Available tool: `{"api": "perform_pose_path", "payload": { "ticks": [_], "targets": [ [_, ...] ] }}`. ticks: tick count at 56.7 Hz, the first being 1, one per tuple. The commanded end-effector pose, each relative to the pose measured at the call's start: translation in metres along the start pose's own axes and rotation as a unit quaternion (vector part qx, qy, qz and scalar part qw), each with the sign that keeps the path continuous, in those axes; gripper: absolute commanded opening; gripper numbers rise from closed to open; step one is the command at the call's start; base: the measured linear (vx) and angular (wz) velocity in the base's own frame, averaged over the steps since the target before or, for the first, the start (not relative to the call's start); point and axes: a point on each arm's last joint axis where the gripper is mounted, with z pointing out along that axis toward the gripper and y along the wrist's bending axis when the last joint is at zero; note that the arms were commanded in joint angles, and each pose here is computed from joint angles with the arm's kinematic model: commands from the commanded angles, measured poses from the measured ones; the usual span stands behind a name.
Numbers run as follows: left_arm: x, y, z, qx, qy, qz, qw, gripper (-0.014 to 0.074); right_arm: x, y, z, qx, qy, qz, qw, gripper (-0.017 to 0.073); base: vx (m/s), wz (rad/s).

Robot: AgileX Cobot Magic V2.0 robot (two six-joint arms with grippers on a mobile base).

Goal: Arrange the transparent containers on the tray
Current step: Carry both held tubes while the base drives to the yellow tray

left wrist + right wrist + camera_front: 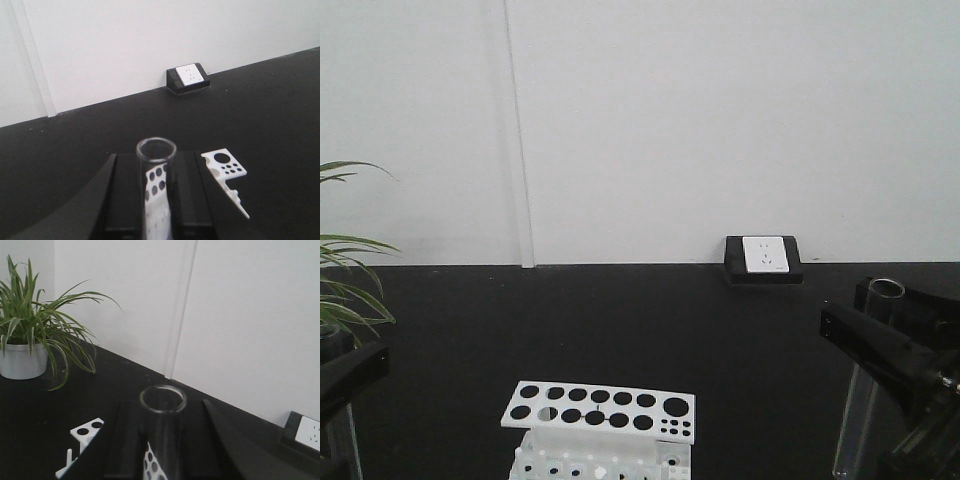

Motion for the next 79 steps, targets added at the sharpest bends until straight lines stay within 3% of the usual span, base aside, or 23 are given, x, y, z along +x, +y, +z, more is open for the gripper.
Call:
{"api": "perform_pose_path", "payload": {
  "ticks": [1, 41, 79],
  "targets": [
    [-0.0151, -0.0049, -0.0034, 0.023, -0.050, 0.004, 0.998, -0.0006, -0.0111, -0.0028, -0.0026, 0.012, -0.017, -0.004, 1.000, -0.0013, -0.20, 0.05],
    [-0.0151, -0.0049, -0.0034, 0.023, -0.050, 0.004, 0.998, -0.0006, -0.0111, -0.0028, -0.0026, 0.012, -0.017, -0.004, 1.000, -0.0013, -0.28, 0.03],
    [-0.0150, -0.0048, -0.0034, 0.023, -0.049, 0.004, 0.999, -0.0006, -0.0110, -0.0024, -0.0026, 0.010, -0.017, -0.004, 1.000, -0.0013, -0.35, 0.27]
  ]
}}
